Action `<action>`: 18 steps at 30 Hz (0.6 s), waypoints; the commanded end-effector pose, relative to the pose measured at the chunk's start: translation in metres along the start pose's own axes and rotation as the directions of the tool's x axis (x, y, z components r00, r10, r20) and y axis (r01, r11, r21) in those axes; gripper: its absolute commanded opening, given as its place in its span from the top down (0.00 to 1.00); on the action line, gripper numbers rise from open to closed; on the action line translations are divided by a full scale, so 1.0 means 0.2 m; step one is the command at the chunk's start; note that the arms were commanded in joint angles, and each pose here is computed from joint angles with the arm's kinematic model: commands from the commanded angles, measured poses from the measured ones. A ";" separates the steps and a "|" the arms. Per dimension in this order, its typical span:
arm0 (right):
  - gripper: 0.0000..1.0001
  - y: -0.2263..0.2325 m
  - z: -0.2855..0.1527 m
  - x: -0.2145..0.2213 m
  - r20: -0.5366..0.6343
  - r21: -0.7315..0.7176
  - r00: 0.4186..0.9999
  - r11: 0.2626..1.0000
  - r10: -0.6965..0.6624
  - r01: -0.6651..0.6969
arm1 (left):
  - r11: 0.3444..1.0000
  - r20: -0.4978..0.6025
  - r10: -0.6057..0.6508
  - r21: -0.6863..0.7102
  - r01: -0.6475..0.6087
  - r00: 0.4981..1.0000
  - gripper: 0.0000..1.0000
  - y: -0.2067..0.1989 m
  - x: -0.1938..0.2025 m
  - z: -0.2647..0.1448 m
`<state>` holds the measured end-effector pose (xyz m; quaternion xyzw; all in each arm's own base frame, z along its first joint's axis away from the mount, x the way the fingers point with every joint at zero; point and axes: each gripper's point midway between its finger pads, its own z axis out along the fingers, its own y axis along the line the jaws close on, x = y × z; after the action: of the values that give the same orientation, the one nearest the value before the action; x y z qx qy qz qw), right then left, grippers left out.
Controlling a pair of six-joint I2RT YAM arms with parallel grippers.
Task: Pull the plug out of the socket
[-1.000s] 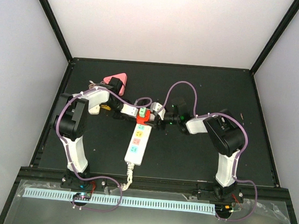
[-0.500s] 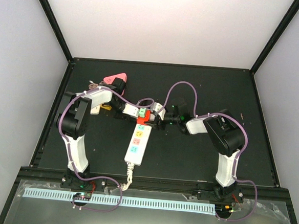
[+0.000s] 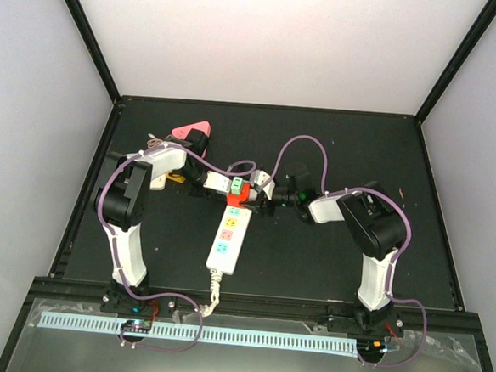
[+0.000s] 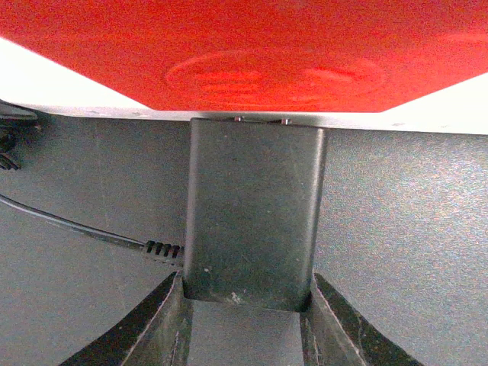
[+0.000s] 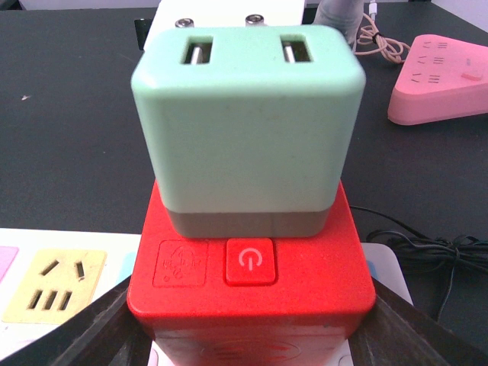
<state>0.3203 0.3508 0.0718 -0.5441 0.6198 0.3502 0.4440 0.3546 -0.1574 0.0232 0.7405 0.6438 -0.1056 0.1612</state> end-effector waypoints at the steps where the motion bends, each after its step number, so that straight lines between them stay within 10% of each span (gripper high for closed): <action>1: 0.99 0.11 0.01 0.18 -0.099 -0.065 0.995 0.997 0.025 -0.031 | 1.000 -0.028 -0.014 -0.003 0.014 1.000 0.77 0.03 0.07 -0.02; 18: 0.99 0.11 0.01 0.18 -0.110 -0.064 0.994 0.997 0.027 -0.034 | 0.999 -0.064 -0.049 -0.018 0.048 0.997 0.80 0.07 0.25 -0.08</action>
<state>0.3202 0.3515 0.0713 -0.5456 0.6208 0.3492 0.4416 0.3667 -0.1229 0.0232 0.7226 0.6652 -0.0992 0.1595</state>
